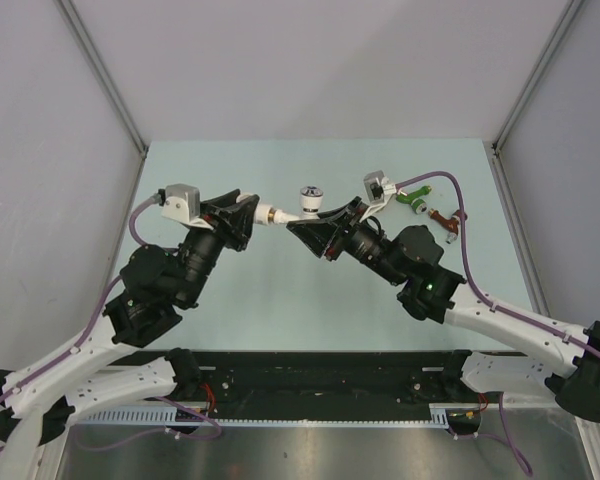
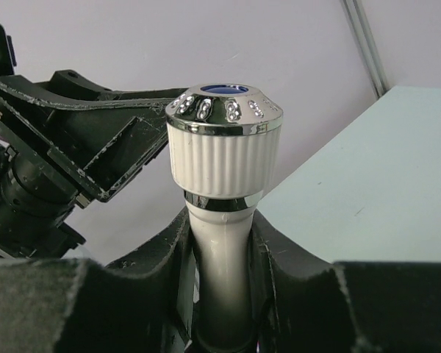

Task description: Install the water faucets

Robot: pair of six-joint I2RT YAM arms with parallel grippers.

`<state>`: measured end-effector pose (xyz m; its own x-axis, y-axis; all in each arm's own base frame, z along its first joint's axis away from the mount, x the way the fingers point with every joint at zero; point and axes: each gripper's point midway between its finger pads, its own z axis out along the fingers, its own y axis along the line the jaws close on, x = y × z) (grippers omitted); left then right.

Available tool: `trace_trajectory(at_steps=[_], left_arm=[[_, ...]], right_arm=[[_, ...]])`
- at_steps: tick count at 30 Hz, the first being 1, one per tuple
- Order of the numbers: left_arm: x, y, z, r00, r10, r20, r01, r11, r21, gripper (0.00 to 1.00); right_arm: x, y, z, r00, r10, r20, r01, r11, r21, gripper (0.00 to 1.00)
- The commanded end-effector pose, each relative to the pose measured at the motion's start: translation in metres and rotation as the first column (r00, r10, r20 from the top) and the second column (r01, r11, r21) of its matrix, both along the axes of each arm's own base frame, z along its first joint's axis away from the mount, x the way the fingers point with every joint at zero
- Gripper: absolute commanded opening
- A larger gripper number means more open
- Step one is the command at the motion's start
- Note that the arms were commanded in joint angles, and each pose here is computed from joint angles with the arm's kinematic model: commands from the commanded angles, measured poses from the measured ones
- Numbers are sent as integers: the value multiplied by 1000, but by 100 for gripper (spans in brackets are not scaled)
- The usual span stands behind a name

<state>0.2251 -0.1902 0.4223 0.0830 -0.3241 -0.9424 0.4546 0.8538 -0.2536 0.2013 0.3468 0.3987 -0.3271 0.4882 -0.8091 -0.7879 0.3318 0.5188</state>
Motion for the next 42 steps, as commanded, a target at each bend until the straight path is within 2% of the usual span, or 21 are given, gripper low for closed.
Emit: trace_trajectory(at_steps=[1,4,16,21,23,26,27,29,30,32,33,35,38,39,41,42], left_arm=[[-38,-48,4,959,-277,59,278,961,-14,0],[-42,-46,4,954,-288,81,289,957,-4,0],[-62,-50,1,900,-388,201,368,921,129,0],[-66,-56,-2,882,-430,194,400,899,175,1],[-69,-58,-3,872,-451,193,415,888,199,4],[-71,-58,-4,868,-459,188,420,882,215,14],[-71,-57,-4,868,-459,189,418,881,219,22],[-71,-54,-1,872,-452,190,411,885,220,30],[-72,-53,3,871,-450,195,410,886,217,39],[-71,-49,5,877,-439,196,399,892,213,47],[-71,-49,7,878,-437,195,397,893,211,58],[-71,-46,14,881,-431,196,391,896,210,66],[-71,-40,28,889,-412,199,380,907,180,80],[-69,-34,34,902,-388,187,364,919,150,88],[-64,-27,37,924,-352,153,335,934,126,94],[-56,-17,41,952,-288,103,281,957,74,99]], right_arm=[[24,-9,18,991,-102,-82,113,983,144,0],[20,-9,25,995,-71,-71,83,982,169,0],[25,-15,22,978,11,-207,37,973,226,0],[24,-20,26,981,3,-193,42,973,228,0],[24,-21,26,982,-3,-187,45,974,222,0],[24,-23,26,985,-16,-170,52,977,207,0],[24,-23,26,986,-17,-167,51,978,204,0],[24,-24,27,987,-21,-159,53,978,202,0],[25,-24,26,987,-25,-160,57,978,199,0],[22,-22,25,989,-6,-147,34,982,187,0],[21,-21,24,989,-5,-145,32,982,184,0],[21,-22,24,991,-11,-134,35,984,175,0],[22,-23,23,993,-21,-120,41,986,164,0],[22,-23,24,994,-32,-104,48,987,156,0],[23,-25,25,996,-45,-81,57,988,146,0],[24,-26,26,997,-60,-48,65,989,131,0]])
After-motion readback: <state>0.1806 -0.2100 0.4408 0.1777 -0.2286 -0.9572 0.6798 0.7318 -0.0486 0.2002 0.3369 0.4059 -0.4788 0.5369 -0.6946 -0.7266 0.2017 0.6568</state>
